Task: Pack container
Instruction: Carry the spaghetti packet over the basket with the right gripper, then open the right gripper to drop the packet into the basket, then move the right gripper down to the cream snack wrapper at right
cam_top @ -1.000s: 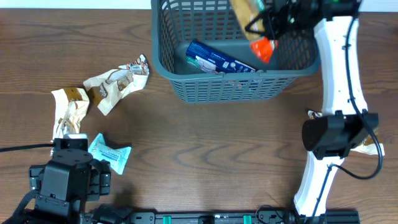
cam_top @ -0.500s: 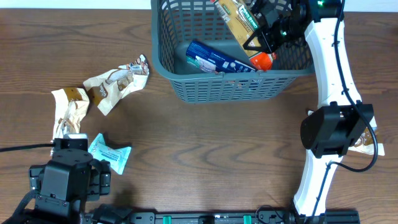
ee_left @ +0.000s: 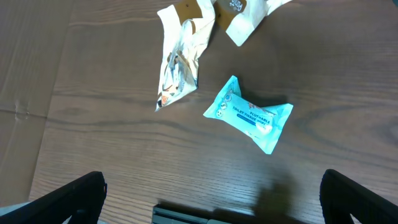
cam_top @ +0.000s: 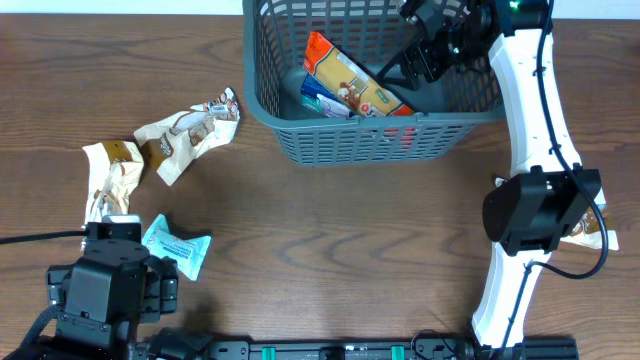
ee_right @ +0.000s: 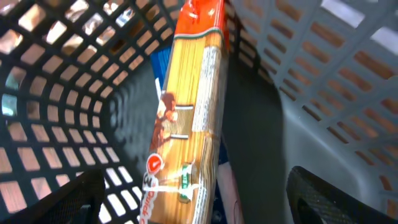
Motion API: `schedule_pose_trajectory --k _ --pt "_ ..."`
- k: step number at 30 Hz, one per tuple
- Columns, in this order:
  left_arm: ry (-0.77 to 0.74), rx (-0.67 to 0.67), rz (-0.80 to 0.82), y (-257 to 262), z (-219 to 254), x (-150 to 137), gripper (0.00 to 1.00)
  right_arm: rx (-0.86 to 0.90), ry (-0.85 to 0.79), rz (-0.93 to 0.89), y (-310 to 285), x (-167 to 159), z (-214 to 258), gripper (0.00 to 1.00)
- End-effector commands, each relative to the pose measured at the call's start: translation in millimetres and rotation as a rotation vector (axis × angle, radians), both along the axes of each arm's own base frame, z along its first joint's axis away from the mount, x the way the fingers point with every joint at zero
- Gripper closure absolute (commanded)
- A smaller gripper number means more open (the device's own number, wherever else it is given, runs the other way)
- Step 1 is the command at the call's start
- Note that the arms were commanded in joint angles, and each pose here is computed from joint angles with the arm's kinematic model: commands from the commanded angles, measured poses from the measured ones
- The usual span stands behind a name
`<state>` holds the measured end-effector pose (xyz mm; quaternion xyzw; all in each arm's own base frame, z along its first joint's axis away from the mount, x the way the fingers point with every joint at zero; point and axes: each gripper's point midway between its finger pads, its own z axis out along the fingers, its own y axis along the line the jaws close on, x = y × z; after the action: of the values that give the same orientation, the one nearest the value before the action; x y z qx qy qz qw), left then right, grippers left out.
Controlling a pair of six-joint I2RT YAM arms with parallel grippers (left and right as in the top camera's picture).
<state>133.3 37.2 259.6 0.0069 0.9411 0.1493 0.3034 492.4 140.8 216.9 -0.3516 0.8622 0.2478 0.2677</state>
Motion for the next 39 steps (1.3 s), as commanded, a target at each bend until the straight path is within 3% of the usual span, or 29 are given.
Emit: schedule_pose_trajectory --k 1,7,14,20,27,39 --pt "-0.015 -0.01 0.003 0 5 -1 0.01 0.055 -0.086 -0.032 7 2 49 0.15" --pt "-0.015 -0.01 0.003 0 5 -1 0.01 0.108 -0.304 -0.141 -3 19 140 0.08" --pt "-0.015 -0.01 0.003 0 5 -1 0.01 0.036 -0.577 -0.66 -112 27 248 0.01" --pt "-0.015 -0.01 0.003 0 5 -1 0.01 0.019 -0.502 -1.172 -228 -25 263 0.01" --pt "-0.015 -0.01 0.003 0 5 -1 0.01 0.012 -0.225 -1.849 -332 -121 219 0.01" --pt "-0.015 -0.01 0.003 0 5 -1 0.01 -0.029 -0.155 -1.528 -311 -109 207 0.01"
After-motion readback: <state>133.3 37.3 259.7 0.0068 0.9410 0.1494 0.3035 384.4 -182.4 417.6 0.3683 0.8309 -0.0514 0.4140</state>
